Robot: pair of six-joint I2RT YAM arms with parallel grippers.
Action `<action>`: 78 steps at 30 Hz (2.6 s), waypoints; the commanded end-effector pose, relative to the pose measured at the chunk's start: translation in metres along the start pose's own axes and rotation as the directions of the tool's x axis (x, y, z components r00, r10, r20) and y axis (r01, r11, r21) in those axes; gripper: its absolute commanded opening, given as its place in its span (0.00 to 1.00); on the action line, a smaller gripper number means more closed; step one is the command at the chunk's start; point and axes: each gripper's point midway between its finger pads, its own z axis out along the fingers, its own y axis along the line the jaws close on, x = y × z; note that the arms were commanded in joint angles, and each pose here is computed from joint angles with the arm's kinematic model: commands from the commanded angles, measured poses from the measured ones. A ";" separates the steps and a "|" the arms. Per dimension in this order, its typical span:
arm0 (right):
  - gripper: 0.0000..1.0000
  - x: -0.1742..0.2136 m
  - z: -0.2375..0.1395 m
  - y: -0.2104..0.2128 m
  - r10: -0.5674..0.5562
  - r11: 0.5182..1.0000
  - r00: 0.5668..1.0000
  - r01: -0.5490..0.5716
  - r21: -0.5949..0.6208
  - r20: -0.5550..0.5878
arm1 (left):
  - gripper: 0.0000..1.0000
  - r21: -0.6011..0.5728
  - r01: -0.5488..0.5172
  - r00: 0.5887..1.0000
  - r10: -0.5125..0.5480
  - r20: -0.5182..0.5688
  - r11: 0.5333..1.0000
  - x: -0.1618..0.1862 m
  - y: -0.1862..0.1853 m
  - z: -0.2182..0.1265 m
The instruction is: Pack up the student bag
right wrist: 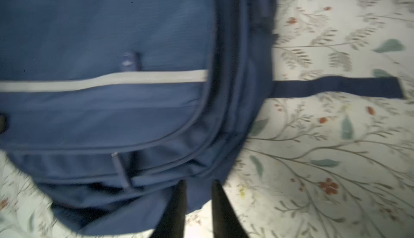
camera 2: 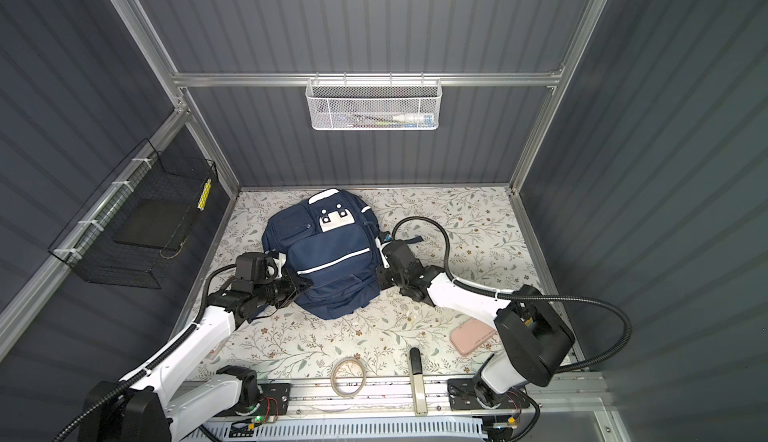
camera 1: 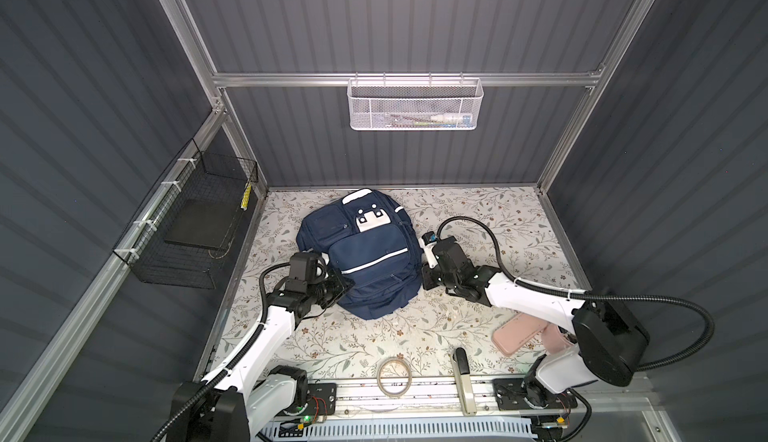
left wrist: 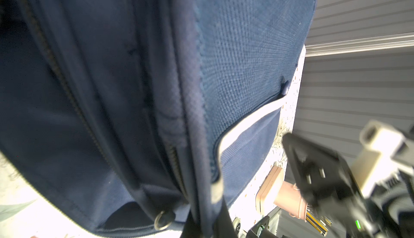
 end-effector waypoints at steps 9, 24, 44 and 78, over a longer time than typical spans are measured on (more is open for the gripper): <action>0.46 -0.001 0.037 0.041 -0.124 0.988 0.990 0.116 -0.105 -0.069 | 0.00 0.078 -0.055 0.998 0.057 -0.025 0.995 0.000 -0.026 -0.008; 0.30 0.013 0.068 0.049 -0.187 0.982 0.970 0.180 -0.056 -0.156 | 0.00 0.105 -0.030 0.999 0.034 -0.034 0.994 0.002 -0.027 -0.004; 0.00 -0.011 0.017 -0.061 0.013 0.982 0.997 0.002 0.186 -0.079 | 0.00 -0.035 -0.148 0.989 0.149 0.009 0.988 -0.008 -0.017 -0.026; 0.00 0.031 0.027 0.104 -0.063 0.997 0.994 0.058 -0.059 -0.091 | 0.44 0.215 0.018 0.997 -0.033 0.064 0.976 -0.008 -0.057 0.047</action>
